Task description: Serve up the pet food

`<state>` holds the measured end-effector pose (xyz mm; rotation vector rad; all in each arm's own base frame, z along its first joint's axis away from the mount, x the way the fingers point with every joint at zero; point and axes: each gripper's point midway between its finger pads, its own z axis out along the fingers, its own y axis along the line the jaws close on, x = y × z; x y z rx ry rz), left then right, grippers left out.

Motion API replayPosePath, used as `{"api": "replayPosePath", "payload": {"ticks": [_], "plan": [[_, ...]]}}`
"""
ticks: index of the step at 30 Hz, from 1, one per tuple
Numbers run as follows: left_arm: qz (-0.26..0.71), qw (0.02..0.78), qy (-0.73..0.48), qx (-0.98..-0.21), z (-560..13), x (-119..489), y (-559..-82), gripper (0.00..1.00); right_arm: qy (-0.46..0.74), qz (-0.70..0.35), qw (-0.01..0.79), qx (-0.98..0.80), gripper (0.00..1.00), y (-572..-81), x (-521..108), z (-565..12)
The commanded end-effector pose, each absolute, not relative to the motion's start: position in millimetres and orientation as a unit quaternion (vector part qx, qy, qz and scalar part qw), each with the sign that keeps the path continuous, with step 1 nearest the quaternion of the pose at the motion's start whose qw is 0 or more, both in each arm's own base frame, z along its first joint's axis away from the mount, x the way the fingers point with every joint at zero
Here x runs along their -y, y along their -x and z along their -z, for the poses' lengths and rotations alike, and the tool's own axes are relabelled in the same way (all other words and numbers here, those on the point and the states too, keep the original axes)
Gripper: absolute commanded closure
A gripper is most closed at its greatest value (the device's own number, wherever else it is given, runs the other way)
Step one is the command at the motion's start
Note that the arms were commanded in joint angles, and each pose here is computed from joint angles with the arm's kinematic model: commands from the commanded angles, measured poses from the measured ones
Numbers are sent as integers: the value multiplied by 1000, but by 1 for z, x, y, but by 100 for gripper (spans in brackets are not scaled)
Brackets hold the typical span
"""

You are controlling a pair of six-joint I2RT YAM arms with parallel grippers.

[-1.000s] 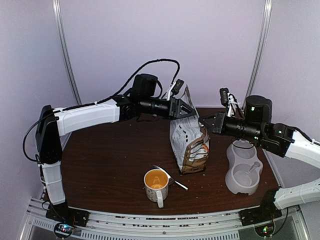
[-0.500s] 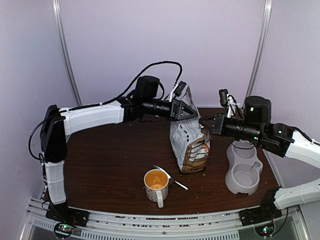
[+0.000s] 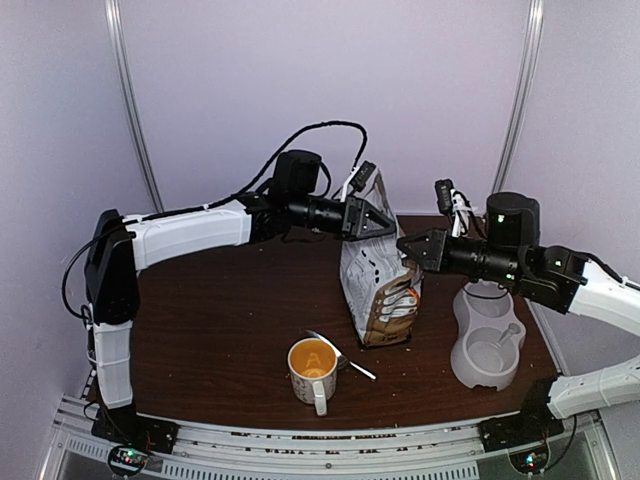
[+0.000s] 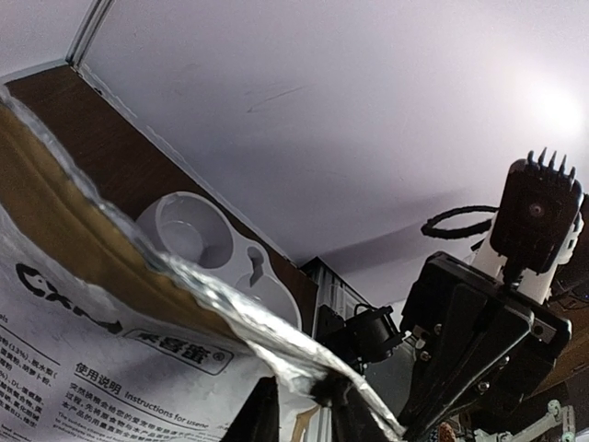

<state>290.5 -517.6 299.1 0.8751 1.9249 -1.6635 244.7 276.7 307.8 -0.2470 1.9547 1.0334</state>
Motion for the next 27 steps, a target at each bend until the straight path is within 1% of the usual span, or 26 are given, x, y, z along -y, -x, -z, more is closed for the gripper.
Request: {"api": "replayPosePath", "payload": {"ticks": [1,5,11,15,21,23,27], "plan": [[621,249,-330,-666,-320,524,-295,79,121,-403,415,-807,100,-236,-280,-294],[629,247,-330,-659,-324,525,-293,86,121,-399,415,-808,100,-237,-279,-293],[634,247,-332,-653,-326,526,-292,100,118,-393,418,-811,100,-238,-277,-293],[636,243,-328,-655,-323,527,-293,100,112,-372,426,-817,100,-243,-271,-295],[628,243,-321,-666,-317,525,-295,100,95,-297,450,-837,78,-257,-250,-309],[625,246,-321,-668,-317,524,-295,100,86,-269,457,-844,74,-264,-243,-315],[614,248,-316,-679,-313,522,-297,100,70,-213,461,-859,72,-279,-235,-320]]}}
